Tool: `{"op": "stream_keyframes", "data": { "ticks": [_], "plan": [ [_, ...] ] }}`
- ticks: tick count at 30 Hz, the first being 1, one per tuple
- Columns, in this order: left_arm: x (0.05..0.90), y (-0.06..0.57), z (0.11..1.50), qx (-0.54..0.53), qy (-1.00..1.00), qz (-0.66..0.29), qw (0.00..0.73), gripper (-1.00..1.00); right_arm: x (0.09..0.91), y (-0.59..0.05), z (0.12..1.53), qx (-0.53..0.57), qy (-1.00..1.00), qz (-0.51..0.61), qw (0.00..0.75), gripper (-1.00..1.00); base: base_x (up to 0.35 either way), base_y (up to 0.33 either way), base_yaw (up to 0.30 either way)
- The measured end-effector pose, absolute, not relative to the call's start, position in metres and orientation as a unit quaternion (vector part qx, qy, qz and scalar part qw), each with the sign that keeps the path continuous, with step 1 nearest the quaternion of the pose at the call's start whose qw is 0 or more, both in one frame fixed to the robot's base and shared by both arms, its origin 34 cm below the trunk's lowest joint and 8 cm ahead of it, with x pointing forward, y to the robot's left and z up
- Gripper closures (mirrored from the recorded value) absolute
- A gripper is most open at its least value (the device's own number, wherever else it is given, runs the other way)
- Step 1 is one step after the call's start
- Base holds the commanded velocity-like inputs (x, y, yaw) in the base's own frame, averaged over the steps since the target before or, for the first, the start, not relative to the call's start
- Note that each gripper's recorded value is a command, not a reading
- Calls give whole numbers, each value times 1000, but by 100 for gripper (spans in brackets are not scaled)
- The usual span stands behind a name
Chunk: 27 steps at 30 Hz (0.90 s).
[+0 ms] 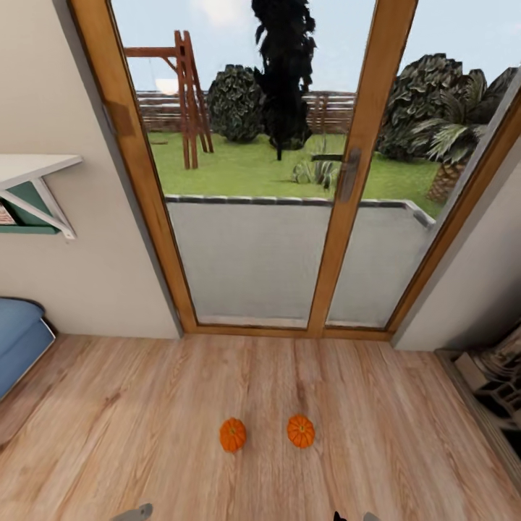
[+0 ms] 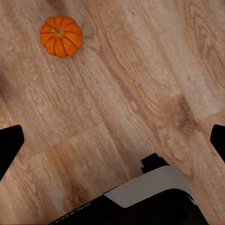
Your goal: Place each of the two pumpkins and all three candles from the living room inside a cabinet in the living room (use any cabinet), then make sure every cabinet is closed, and position the cauldron so it is next to a table in the living room.
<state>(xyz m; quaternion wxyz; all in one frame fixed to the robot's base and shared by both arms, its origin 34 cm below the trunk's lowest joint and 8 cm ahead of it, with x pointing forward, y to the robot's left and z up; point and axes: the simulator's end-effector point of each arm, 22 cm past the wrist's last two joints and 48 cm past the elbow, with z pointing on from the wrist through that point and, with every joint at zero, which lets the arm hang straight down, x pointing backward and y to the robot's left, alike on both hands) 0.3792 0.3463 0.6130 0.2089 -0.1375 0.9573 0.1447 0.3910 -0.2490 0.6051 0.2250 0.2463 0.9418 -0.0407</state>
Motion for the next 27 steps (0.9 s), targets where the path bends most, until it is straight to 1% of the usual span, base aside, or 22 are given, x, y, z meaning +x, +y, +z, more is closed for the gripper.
{"op": "stream_keyframes", "data": {
  "ticks": [4, 7, 11, 14, 17, 21, 27],
  "plan": [
    [379, 346, 613, -137, 957, 145, 209, -100, 390, -251, 605, 250, 941, -44, 225, -100, 303, 119, 0],
    [380, 346, 613, -135, 958, 145, 210, -100, 390, -252, 605, 255, 939, -44, 225, -100, 250, 15, 0],
    [380, 345, 613, -134, 958, 144, 210, -100, 399, -243, 607, 253, 938, -18, 237, -100, 198, -132, 0],
    [380, 345, 613, -133, 958, 144, 210, -100, 415, -216, 613, 243, 933, 55, 258, -100, 204, -119, 0],
    [380, 345, 613, -133, 958, 144, 210, -100, 426, -203, 620, 276, 915, 110, 273, -100, 241, -36, 0],
    [380, 345, 613, -133, 958, 144, 210, -100, 428, -205, 622, 295, 906, 119, 279, -100, 212, -42, 0],
    [387, 338, 613, -133, 960, 128, 213, -100, 427, -208, 621, 303, 904, 115, 279, -100, 97, -166, 0]
  ]
}}
